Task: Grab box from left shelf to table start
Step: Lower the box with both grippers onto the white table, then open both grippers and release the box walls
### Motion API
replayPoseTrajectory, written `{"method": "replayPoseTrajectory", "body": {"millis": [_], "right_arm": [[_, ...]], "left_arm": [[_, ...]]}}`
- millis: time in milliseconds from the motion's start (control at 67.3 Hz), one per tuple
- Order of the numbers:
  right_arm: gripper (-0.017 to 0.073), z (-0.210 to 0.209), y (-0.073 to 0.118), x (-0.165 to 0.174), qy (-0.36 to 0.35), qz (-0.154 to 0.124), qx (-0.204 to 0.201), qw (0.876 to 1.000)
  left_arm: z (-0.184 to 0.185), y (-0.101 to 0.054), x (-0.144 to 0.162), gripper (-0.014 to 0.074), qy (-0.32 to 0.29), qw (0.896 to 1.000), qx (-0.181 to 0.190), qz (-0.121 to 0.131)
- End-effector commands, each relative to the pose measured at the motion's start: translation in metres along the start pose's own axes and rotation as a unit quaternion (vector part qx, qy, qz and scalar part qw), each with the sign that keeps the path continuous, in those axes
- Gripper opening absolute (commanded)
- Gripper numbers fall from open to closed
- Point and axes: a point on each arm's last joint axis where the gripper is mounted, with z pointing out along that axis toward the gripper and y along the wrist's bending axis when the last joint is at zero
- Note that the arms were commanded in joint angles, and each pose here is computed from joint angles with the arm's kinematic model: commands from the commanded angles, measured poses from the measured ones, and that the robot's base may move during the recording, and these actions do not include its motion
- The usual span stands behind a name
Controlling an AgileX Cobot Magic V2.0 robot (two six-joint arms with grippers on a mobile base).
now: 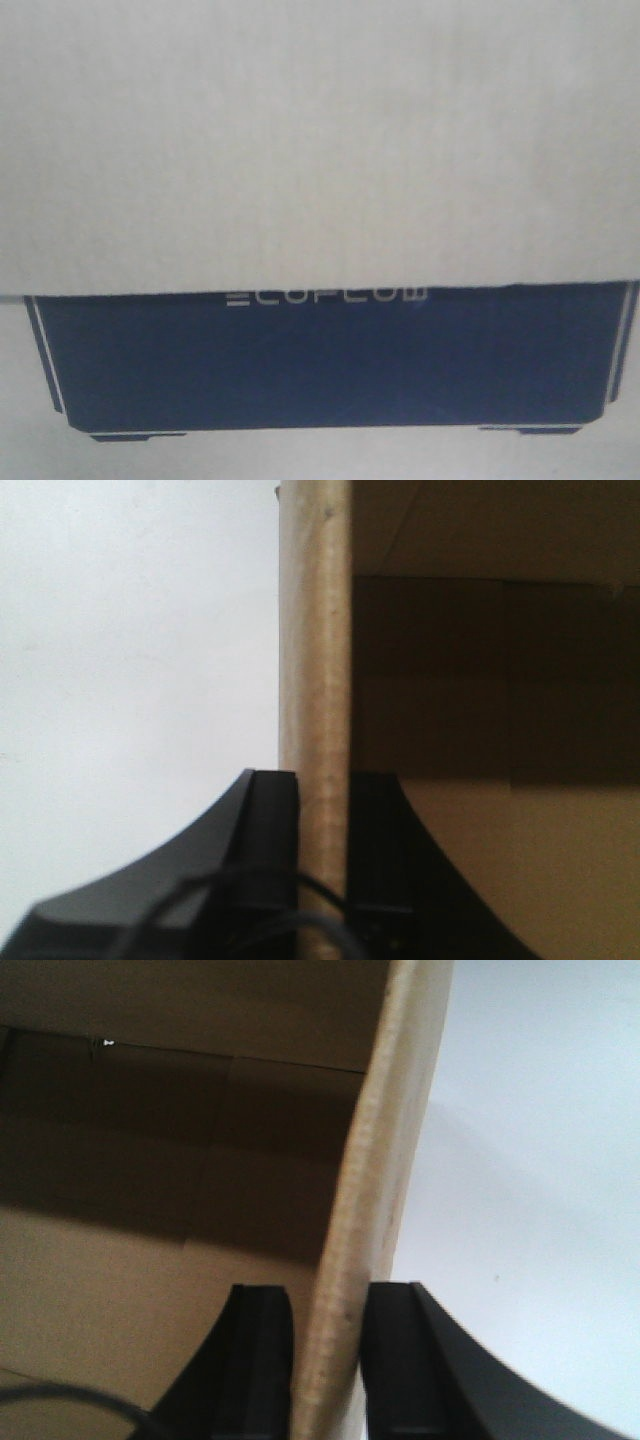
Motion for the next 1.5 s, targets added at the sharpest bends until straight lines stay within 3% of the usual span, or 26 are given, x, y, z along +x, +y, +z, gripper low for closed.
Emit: {"method": "replayPoseTrajectory", "body": {"millis": [0,119,208,297,401,460,535,713,921,1069,1203,1396,1485], "right_arm": [[0.0059,-0.007,0.003,-0.014,-0.050,-0.010,-0.010,0.999],[0.0060,-0.001,0.001,-0.016,-0.044,-0.009,-0.008,0.999],[0.0096,-0.002,0.000,-0.015,-0.042,-0.011,-0.005,0.999],[0.0231,-0.002,0.001,-0.014,-0.036,-0.011,-0.007,0.999],[0.0517,-0.002,-0.001,-0.013,-0.031,-0.016,0.001,0.999],[0.0619,-0.002,-0.001,-0.012,-0.025,-0.017,0.002,1.000],[0.0631,-0.002,-0.001,-0.011,-0.020,-0.019,0.005,1.000],[0.0627,-0.013,0.002,-0.011,-0.037,-0.025,0.007,0.999],[0.0627,-0.055,0.013,-0.011,-0.107,-0.042,0.014,0.993],[0.0606,-0.089,0.023,0.000,-0.164,-0.055,0.020,0.985],[0.0447,-0.112,0.031,0.018,-0.204,-0.060,0.023,0.977],[0.0059,-0.123,0.036,0.064,-0.256,-0.064,0.032,0.964],[0.0060,-0.122,0.036,0.092,-0.303,-0.066,0.048,0.949]], "left_arm": [[-0.013,0.001,-0.017,-0.0093,-0.072,0.997,-0.001,0.008],[-0.009,0.001,-0.017,-0.0074,-0.066,0.998,-0.003,0.013],[-0.009,0.001,-0.017,0.0025,-0.066,0.998,-0.003,0.013],[-0.009,0.001,-0.017,0.0196,-0.064,0.998,-0.003,0.013],[-0.009,0.001,-0.016,0.0455,-0.060,0.998,-0.004,0.013],[-0.010,0.001,-0.017,0.0507,-0.059,0.998,-0.004,0.013],[-0.012,0.001,-0.017,0.0533,-0.055,0.998,-0.003,0.012],[-0.031,0.000,-0.023,0.0531,-0.070,0.997,0.000,0.011],[-0.083,0.000,-0.018,0.0526,-0.144,0.989,0.010,0.017],[-0.126,0.004,0.002,0.0437,-0.204,0.979,0.010,0.025],[-0.151,0.012,0.033,0.0288,-0.252,0.967,-0.008,0.036],[-0.163,0.025,0.092,0.0030,-0.318,0.946,-0.027,0.050],[-0.157,0.029,0.118,-0.0084,-0.346,0.936,-0.030,0.056]]}}
